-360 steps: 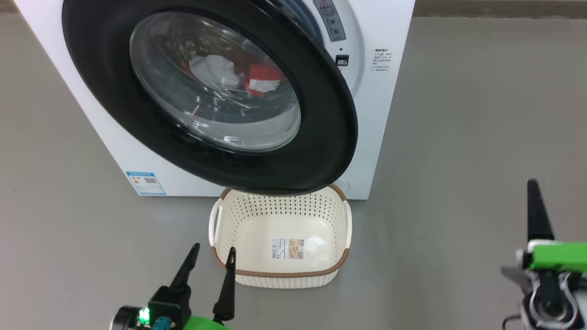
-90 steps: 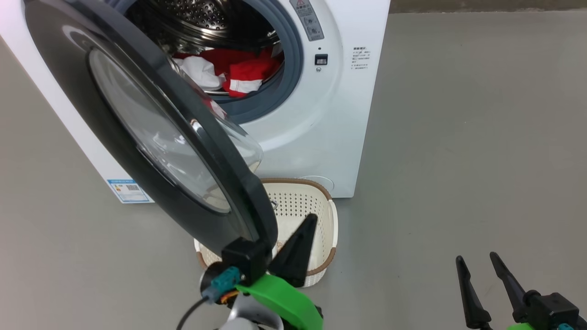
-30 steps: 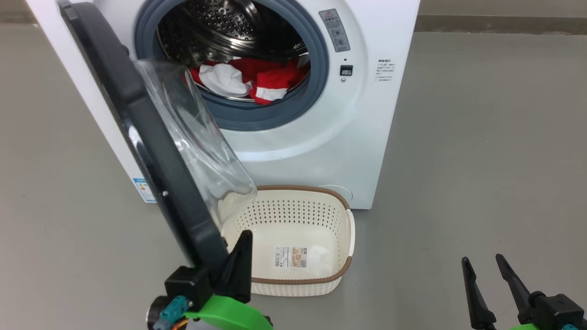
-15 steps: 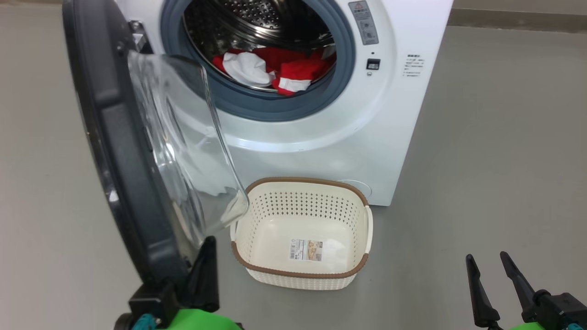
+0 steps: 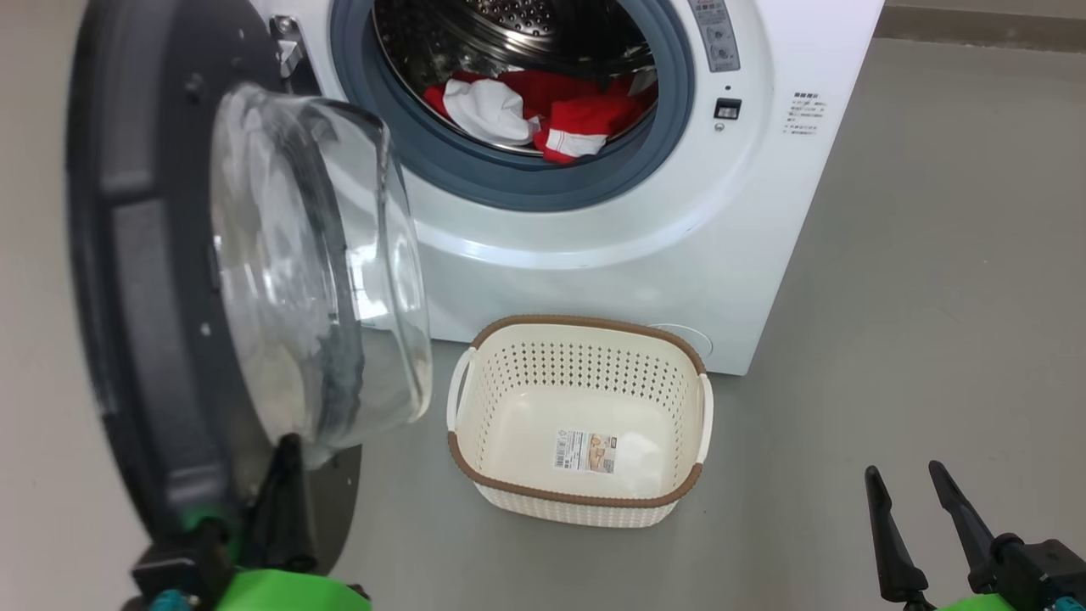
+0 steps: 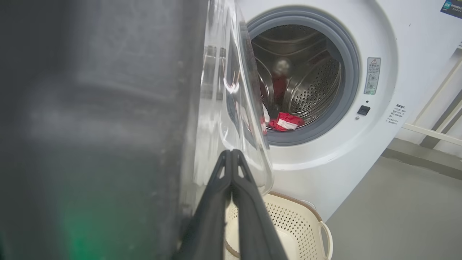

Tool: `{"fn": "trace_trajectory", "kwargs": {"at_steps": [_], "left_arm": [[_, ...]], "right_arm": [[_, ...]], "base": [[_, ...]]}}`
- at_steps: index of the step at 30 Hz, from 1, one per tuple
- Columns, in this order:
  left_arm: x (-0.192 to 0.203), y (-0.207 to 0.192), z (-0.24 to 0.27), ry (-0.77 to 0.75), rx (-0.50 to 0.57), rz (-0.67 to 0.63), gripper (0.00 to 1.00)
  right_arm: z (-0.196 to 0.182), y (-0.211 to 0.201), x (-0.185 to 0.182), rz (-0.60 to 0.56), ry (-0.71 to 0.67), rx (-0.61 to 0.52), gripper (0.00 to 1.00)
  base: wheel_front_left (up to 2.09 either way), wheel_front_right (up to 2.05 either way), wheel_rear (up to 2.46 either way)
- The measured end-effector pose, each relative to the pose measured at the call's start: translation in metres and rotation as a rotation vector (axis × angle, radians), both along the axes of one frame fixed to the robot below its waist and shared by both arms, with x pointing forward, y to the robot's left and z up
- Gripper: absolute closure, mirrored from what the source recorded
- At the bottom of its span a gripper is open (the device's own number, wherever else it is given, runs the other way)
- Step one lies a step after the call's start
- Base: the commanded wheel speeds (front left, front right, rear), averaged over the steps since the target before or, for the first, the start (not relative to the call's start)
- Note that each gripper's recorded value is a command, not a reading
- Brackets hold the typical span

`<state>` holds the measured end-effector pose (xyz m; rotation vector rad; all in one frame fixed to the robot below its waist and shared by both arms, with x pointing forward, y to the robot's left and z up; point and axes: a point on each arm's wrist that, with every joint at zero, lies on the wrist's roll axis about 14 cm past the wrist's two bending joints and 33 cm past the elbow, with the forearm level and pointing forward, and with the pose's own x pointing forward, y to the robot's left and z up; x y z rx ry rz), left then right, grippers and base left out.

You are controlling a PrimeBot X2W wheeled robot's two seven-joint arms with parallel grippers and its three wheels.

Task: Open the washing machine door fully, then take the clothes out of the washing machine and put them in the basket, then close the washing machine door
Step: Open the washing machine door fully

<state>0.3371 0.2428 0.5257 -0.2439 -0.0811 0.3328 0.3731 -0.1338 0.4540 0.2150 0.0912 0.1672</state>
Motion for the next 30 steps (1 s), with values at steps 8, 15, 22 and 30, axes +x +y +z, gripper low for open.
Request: {"fn": "trace_trajectory", "kwargs": {"at_steps": [8,15,22,30], "left_arm": [[-0.008,0.049,-0.004,0.017,0.008,0.148,1.0],[-0.014,0.082,-0.003,0.014,0.027,0.241,1.0],[-0.023,0.115,-0.012,0.046,0.057,0.33,1.0],[-0.038,0.159,-0.021,0.077,0.06,0.451,1.0]], "right_arm": [[-0.001,0.0,0.008,-0.003,-0.002,0.002,0.0],[-0.004,0.001,0.015,0.001,0.001,-0.01,0.0],[-0.008,0.002,0.024,0.001,0.007,-0.014,0.0],[-0.018,-0.001,0.027,-0.001,0.029,-0.039,0.0]], "base": [[0.0,0.0,0.0],[0.0,0.0,0.0],[0.0,0.0,0.0],[0.0,0.0,0.0]]}}
